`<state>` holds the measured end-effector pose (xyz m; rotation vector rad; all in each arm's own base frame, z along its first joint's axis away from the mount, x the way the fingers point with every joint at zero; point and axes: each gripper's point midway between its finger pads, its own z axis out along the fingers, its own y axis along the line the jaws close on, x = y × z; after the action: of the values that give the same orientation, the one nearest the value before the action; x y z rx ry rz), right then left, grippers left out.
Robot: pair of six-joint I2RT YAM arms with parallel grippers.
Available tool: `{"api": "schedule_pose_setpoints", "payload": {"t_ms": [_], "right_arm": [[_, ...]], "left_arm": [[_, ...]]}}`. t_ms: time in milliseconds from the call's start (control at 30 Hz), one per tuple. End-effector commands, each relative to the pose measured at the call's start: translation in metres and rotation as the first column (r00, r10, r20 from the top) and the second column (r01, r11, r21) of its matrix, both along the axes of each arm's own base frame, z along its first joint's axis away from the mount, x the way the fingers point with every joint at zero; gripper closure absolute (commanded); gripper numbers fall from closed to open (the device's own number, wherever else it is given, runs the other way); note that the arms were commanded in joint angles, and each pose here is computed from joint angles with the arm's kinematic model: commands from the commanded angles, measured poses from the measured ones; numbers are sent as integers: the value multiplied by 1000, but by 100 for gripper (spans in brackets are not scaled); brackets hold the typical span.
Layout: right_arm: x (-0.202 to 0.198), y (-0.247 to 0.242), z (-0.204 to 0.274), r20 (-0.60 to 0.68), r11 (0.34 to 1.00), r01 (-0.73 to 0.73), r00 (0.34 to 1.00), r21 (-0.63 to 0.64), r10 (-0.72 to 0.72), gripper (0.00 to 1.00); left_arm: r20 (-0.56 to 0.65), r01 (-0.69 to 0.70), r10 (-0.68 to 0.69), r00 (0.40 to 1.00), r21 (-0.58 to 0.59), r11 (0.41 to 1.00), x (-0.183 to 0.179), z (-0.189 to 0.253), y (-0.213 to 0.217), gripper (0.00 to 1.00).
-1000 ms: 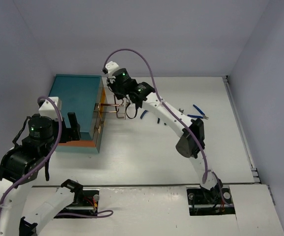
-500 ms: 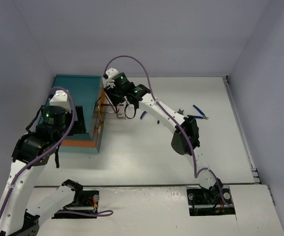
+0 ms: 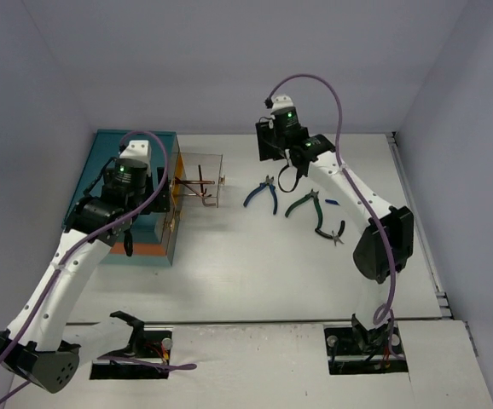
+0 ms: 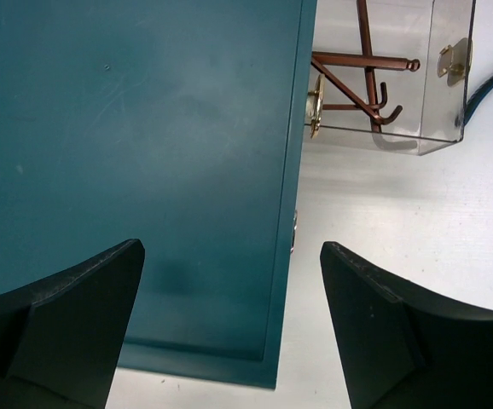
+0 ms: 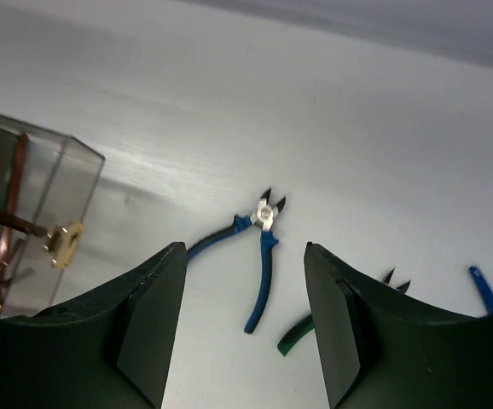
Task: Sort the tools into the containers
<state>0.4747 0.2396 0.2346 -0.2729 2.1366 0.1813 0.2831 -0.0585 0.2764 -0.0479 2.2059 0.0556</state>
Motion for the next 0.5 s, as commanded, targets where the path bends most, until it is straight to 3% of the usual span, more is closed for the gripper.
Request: {"api": "schedule_pose_setpoints", "payload": {"t_ms": [0,467], "right_arm": [[-13,25,-39,-72,997,-48,996,65,53,46],[-18,116,-81,-92,965,-201,971,171,219,48]], "left_arm": [[100,-23,25,995,-23,999,22,18,-2,19],[97,-34,34,995,0,999,25,0,4,19]]}}
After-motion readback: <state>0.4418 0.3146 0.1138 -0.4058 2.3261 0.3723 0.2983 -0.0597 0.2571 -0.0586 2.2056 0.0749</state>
